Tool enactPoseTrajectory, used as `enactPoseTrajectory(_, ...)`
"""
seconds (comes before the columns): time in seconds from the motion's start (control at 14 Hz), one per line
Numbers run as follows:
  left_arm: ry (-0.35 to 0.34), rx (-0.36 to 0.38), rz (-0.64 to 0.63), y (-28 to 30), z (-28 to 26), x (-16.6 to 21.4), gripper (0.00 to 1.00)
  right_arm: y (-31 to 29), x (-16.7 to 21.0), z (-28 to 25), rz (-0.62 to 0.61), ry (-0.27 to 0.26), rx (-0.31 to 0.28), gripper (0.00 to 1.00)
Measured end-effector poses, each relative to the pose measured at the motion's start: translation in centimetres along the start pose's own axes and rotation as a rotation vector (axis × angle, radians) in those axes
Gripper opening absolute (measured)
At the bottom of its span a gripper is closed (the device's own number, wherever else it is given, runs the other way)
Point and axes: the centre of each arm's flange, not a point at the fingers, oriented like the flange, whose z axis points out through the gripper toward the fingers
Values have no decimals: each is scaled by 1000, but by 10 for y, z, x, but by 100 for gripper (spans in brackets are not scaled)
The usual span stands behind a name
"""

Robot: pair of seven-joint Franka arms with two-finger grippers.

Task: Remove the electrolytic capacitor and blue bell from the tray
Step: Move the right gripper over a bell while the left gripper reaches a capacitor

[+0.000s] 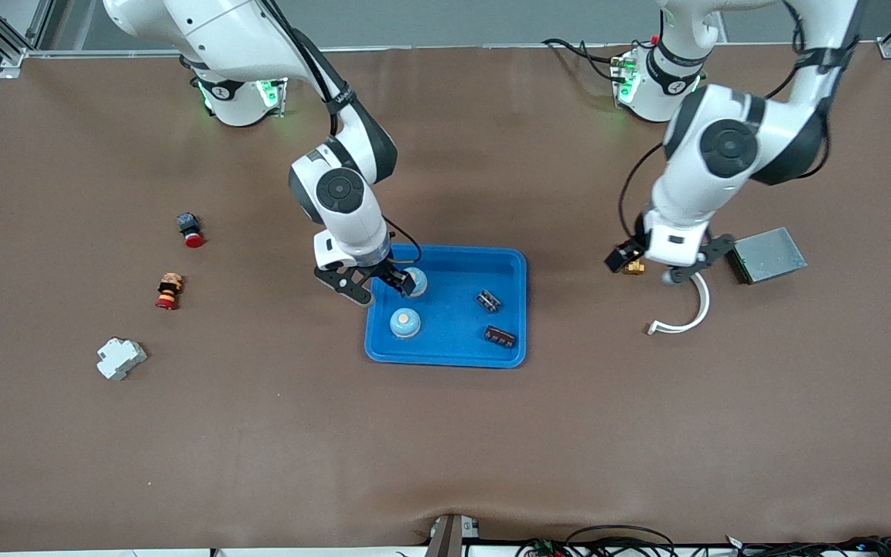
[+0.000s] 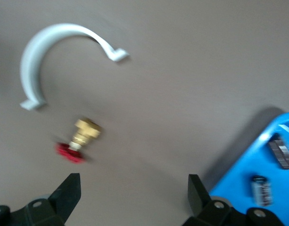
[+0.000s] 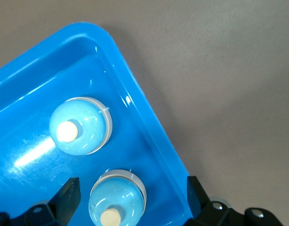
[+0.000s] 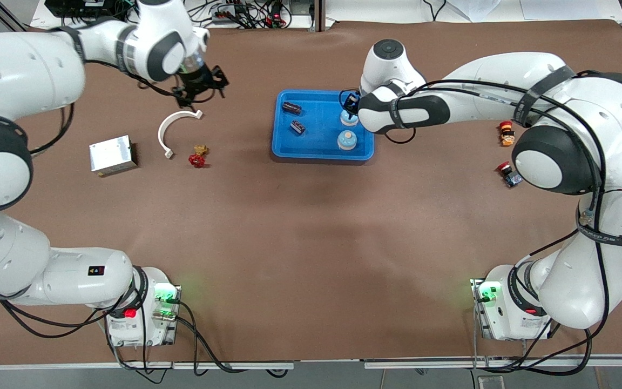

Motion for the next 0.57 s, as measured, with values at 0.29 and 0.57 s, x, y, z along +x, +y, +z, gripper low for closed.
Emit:
enactPoseTrajectory(0.29,-18,-64,-124,38,42,-34,100,-14,-16,18,15,-4,-8,100)
enactPoseTrajectory(0.57,10,-80,-229,90,66,-57,84,-18,-21,31,19,-7,-19,100)
